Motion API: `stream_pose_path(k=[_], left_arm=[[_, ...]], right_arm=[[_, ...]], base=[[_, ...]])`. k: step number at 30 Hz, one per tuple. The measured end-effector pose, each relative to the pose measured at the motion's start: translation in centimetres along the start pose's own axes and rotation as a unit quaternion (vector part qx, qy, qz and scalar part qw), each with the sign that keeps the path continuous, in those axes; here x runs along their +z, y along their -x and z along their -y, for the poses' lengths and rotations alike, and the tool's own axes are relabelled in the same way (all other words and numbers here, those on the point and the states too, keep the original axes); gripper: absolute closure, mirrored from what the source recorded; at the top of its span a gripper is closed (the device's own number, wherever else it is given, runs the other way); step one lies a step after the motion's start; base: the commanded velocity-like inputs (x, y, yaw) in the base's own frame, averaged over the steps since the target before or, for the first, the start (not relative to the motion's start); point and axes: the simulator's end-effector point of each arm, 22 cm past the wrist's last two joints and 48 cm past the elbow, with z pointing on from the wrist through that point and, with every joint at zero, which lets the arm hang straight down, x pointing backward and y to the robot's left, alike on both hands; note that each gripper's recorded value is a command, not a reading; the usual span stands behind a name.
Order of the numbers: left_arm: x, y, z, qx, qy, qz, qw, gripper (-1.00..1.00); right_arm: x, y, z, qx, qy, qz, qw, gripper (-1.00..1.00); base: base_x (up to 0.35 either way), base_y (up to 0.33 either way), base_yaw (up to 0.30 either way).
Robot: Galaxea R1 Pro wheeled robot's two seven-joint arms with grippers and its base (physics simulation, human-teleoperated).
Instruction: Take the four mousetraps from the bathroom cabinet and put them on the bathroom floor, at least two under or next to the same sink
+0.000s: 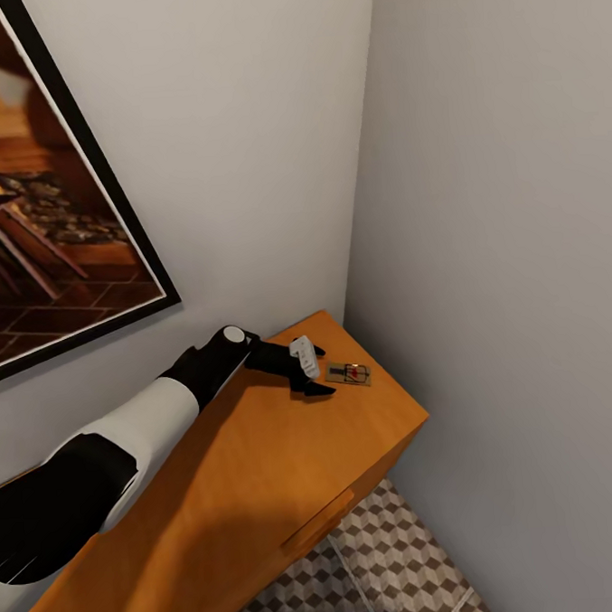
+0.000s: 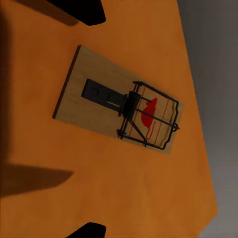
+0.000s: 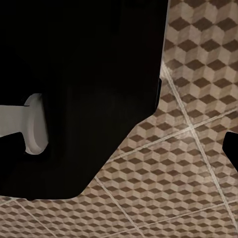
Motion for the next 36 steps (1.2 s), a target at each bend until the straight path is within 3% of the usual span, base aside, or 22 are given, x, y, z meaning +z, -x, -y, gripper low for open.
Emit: stream_pose_path(k=[36], left_arm=[[-0.08, -0.24, 0.08, 0.001, -0.002, -0.004, 1.0000, -1.00]], right_arm=[[-0.01, -0.01, 0.10, 0.000, -0.001, 0.000, 1.0000, -1.00]], base=[[0.000, 0.000, 0.000]])
